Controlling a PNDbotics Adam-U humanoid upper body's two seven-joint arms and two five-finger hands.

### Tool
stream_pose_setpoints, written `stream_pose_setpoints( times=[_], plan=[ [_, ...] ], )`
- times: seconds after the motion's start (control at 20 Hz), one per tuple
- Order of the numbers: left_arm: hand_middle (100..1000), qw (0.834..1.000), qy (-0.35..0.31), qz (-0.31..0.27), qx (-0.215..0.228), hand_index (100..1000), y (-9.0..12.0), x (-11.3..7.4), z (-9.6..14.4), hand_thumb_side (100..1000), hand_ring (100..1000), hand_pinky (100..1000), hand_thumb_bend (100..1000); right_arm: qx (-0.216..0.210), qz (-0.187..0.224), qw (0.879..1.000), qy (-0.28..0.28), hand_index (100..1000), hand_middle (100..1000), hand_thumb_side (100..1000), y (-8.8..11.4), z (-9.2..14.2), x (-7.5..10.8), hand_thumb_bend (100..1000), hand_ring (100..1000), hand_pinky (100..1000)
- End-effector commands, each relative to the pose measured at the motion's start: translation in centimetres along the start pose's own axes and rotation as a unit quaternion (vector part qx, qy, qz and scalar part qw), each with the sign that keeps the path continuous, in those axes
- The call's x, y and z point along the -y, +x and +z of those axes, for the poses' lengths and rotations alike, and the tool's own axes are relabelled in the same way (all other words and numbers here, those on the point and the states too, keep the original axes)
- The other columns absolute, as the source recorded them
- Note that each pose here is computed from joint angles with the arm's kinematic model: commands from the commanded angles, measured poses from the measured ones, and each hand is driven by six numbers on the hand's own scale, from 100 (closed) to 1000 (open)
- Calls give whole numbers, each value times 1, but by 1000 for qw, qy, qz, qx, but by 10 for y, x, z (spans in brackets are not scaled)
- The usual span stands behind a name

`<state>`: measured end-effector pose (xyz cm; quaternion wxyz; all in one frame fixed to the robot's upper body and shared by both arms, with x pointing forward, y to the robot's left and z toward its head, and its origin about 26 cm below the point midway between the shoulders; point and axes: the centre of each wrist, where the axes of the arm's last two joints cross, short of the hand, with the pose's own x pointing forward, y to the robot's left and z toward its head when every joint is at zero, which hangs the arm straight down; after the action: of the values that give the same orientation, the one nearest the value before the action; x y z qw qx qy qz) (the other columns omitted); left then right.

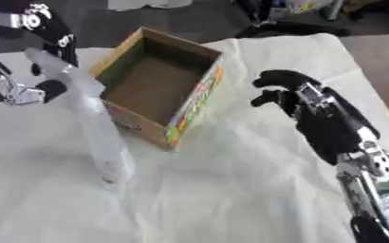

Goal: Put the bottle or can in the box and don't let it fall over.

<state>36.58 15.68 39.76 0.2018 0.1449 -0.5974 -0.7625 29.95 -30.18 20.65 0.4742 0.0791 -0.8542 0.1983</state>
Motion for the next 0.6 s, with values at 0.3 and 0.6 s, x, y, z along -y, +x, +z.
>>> stream_pose_setpoints(
  times=[0.3,0.6],
  plan=[
    [459,999,36,-16,-6,520,4,-12,9,191,348,613,100,6,8,1000,2,804,753,776,4,-1,2,100,684,995],
    [434,999,45,-15,-4,495,4,-14,10,188,325,600,100,5,8,1000,2,805,753,775,4,-1,2,100,684,995]
  ],
)
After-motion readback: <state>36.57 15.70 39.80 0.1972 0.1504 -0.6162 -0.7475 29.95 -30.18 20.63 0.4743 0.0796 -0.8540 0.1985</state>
